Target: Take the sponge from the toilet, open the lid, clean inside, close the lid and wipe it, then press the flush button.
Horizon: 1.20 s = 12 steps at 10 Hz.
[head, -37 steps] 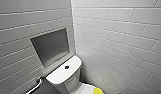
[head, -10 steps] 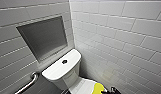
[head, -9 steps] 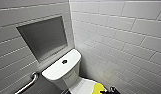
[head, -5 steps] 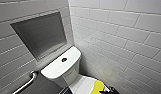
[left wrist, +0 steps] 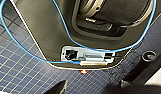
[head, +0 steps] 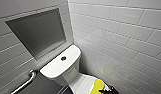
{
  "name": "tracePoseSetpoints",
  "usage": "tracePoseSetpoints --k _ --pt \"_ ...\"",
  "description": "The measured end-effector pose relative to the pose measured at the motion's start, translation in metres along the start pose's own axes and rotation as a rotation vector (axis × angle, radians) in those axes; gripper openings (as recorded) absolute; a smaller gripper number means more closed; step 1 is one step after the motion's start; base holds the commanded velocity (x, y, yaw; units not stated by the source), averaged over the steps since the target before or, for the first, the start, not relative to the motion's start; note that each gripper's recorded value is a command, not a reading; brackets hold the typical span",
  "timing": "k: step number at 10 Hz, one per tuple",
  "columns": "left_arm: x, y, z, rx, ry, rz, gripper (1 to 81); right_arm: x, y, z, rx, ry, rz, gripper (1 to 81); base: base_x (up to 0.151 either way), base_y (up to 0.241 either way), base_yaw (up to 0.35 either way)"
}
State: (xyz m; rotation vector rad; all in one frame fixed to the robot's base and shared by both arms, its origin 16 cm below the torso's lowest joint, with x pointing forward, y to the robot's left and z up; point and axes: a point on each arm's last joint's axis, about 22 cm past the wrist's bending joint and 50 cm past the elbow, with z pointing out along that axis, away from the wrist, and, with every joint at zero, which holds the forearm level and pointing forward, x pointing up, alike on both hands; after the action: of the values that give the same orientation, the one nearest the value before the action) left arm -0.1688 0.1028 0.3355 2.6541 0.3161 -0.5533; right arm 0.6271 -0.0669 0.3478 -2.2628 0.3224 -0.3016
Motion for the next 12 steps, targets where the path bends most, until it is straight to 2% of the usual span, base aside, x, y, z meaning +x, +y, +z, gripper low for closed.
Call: tracePoseSetpoints --k 7,10,12 --pt "0.000 0.002 0.000 -0.002 0.000 0.000 81.1 0.009 -0.031 -0.006 0.060 -0.007 -0.017 81.1 0.000 0.000 0.000" --pt "0.000 0.001 0.000 -0.001 -0.001 -0.003 81.1 0.012 -0.028 0.002 0.047 -0.001 -0.019 81.1 0.000 0.000 0.000" --pt "-0.010 0.000 -0.004 0.005 -0.022 -0.029 81.1 0.010 -0.022 0.013 0.039 -0.009 -0.008 81.1 0.000 0.000 0.000"
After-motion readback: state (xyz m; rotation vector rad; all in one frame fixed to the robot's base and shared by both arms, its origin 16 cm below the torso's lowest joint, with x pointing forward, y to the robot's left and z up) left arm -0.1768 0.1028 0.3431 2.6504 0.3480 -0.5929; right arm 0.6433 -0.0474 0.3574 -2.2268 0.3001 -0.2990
